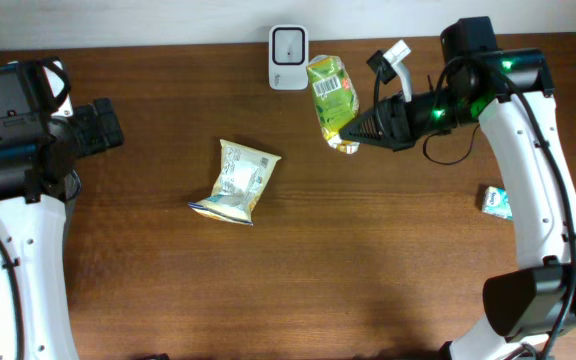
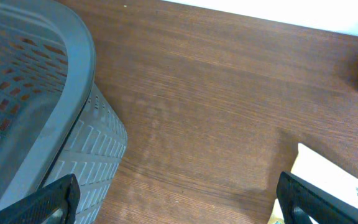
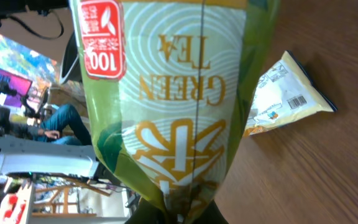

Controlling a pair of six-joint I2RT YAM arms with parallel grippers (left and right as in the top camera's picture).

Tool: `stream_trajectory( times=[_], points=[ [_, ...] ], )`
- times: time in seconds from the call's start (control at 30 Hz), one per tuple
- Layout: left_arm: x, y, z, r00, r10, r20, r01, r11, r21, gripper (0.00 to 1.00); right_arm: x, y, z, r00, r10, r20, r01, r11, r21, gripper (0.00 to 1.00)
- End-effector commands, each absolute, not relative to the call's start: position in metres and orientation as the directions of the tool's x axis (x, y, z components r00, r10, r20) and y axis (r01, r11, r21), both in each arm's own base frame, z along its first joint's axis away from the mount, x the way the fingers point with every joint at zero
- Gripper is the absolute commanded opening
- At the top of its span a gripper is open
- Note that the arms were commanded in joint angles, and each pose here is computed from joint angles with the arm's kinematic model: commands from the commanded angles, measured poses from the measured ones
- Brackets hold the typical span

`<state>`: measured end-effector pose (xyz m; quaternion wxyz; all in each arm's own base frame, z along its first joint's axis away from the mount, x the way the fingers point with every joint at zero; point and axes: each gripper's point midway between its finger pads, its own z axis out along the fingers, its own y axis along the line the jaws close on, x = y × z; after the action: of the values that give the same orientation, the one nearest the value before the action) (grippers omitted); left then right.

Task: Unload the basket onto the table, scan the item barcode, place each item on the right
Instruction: 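Lift the yellow-green bag and hold its barcode at the scanner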

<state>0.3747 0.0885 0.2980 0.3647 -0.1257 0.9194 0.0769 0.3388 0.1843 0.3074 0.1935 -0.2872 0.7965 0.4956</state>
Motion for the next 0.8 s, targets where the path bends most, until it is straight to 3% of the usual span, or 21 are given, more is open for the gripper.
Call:
stream_trajectory(
  times=[0.0, 0.13, 0.2, 0.23, 0.3, 0.4, 0.43, 0.5, 0.63, 0.77],
  points=[
    [0.375, 0.09, 0.304, -0.692, -0.17, -0.701, -0.286, 0.957, 0.05, 0.99, 0.325, 0.201, 0.332, -0.662, -0.28, -0.695, -0.749, 0.229, 0.621, 0.04],
    [0.375, 0.09, 0.304, -0.693, -0.171, -0.701, -0.286, 0.957, 0.05, 0.99, 0.326, 0.201, 0.331, -0.669, -0.28, -0.688, -0.743, 0.237, 0.626, 0.04],
    [0.375, 0.09, 0.304, -0.692, -0.17, -0.701, -0.286, 0.957, 0.05, 0.99, 0.344, 0.196, 0.313, -0.758, -0.281, -0.589, -0.649, 0.421, 0.634, 0.04],
    [0.375, 0.089, 0.304, -0.693, -0.17, -0.701, -0.286, 0.957, 0.05, 0.99, 0.359, 0.192, 0.302, -0.793, -0.278, -0.543, -0.588, 0.582, 0.561, 0.04],
    [0.375, 0.09, 0.304, -0.693, -0.171, -0.701, -0.286, 0.957, 0.05, 0.99, 0.385, 0.185, 0.315, -0.767, -0.276, -0.579, -0.52, 0.797, 0.308, 0.04],
    [0.375, 0.09, 0.304, -0.693, -0.171, -0.701, -0.286, 0.957, 0.05, 0.99, 0.435, 0.162, 0.325, -0.669, -0.345, -0.658, -0.314, 0.934, -0.17, 0.04],
    [0.375, 0.09, 0.304, -0.692, -0.17, -0.701, -0.286, 0.957, 0.05, 0.99, 0.457, 0.158, 0.323, -0.635, -0.4, -0.661, -0.226, 0.914, -0.336, 0.04],
    [0.375, 0.09, 0.304, -0.692, -0.17, -0.701, -0.286, 0.957, 0.05, 0.99, 0.514, 0.166, 0.292, -0.572, -0.588, -0.572, -0.202, 0.777, -0.596, 0.04],
    [0.375, 0.089, 0.304, -0.693, -0.17, -0.701, -0.286, 0.957, 0.05, 0.99, 0.597, 0.188, 0.241, -0.456, -0.783, -0.422, -0.168, 0.542, -0.824, 0.04],
    [0.375, 0.09, 0.304, -0.692, -0.17, -0.701, -0.286, 0.957, 0.05, 0.99, 0.633, 0.2, 0.204, -0.388, -0.882, -0.268, -0.17, 0.354, -0.92, 0.04]
  ],
)
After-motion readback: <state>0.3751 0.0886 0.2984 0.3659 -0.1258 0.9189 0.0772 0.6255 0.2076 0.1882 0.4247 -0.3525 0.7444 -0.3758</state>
